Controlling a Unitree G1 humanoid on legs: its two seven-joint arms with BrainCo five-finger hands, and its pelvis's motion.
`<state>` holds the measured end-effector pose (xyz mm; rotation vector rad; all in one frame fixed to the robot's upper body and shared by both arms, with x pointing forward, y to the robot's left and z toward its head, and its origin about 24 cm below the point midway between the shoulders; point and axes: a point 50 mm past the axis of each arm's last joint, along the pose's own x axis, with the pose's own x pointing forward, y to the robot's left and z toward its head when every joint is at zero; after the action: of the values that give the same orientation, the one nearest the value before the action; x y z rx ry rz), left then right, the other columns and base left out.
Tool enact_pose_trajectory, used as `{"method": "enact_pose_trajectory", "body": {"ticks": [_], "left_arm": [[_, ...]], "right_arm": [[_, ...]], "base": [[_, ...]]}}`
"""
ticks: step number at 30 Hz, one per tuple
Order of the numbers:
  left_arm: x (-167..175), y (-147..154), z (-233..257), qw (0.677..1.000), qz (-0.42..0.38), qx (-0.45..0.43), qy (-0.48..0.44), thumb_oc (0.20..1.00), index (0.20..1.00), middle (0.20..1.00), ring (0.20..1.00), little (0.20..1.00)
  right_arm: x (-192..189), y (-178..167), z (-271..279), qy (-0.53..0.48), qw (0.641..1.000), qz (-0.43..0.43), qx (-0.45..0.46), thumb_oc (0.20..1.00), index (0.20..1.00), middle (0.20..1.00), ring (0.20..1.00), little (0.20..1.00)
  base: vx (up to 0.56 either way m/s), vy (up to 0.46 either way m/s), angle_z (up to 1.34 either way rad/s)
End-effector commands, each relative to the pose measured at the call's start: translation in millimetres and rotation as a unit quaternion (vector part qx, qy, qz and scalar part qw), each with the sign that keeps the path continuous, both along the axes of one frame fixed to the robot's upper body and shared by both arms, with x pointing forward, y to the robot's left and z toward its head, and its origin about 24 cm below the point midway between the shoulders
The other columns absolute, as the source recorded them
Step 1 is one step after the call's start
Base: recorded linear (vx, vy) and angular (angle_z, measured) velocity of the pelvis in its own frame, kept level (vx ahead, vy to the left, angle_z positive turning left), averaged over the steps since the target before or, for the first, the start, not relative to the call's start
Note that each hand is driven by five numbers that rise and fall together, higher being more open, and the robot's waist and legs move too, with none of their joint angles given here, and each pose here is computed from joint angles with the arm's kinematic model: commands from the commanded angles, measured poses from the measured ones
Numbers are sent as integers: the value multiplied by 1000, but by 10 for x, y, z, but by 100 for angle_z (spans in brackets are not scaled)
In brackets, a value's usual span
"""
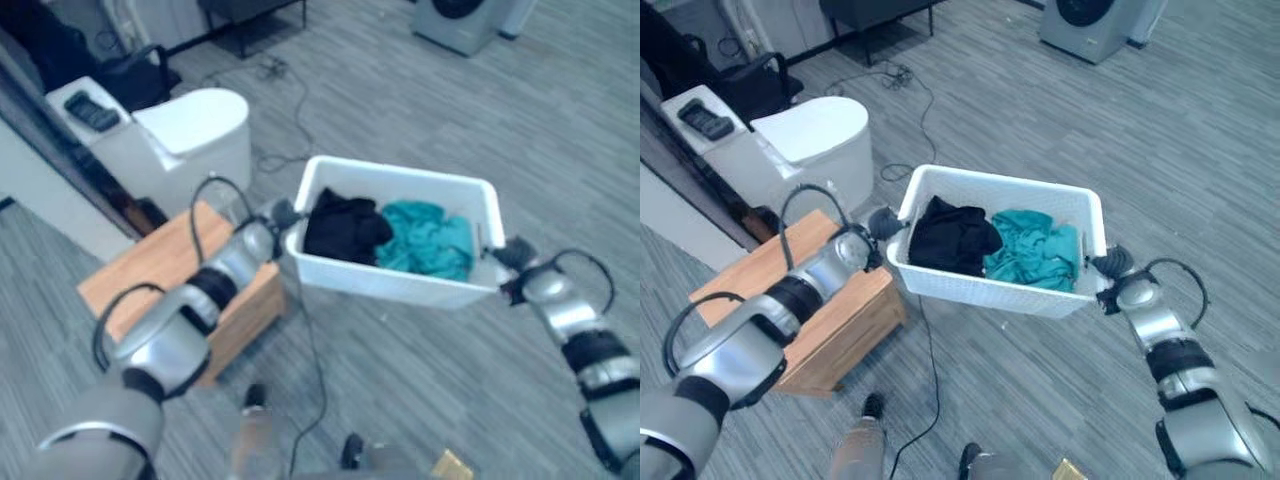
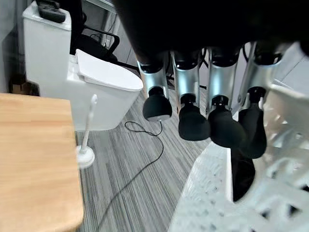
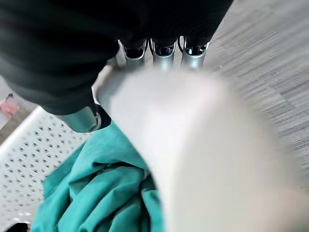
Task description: Grab the laundry basket,head to the washer,open it,put in the laundry and shut it.
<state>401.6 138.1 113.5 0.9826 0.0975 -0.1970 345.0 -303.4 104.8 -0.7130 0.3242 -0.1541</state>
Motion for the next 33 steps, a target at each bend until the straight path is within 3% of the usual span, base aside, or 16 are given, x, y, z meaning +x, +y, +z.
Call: {"method": "enact_pose_trajectory", "body": {"ticks": [1,22,33], "left_arm": [[98,-788,701,987,-106,-43,-109,200,200,200,200,200],[181,-543,695,992,-52,-59,-96,200,200,200,200,200],[183,-246,645,994,-28,-54,-96,200,200,200,200,200]], "right_arm": [[287,511,657,-138,984,111,34,200,200,200,200,200],[351,521,962,-166,978,121,37,200,200,200,200,200],[470,712,822,-128,981,138,47,200,200,200,200,200]], "base": [[126,27,-52],[36,-112,-12],[368,-18,-44]]}}
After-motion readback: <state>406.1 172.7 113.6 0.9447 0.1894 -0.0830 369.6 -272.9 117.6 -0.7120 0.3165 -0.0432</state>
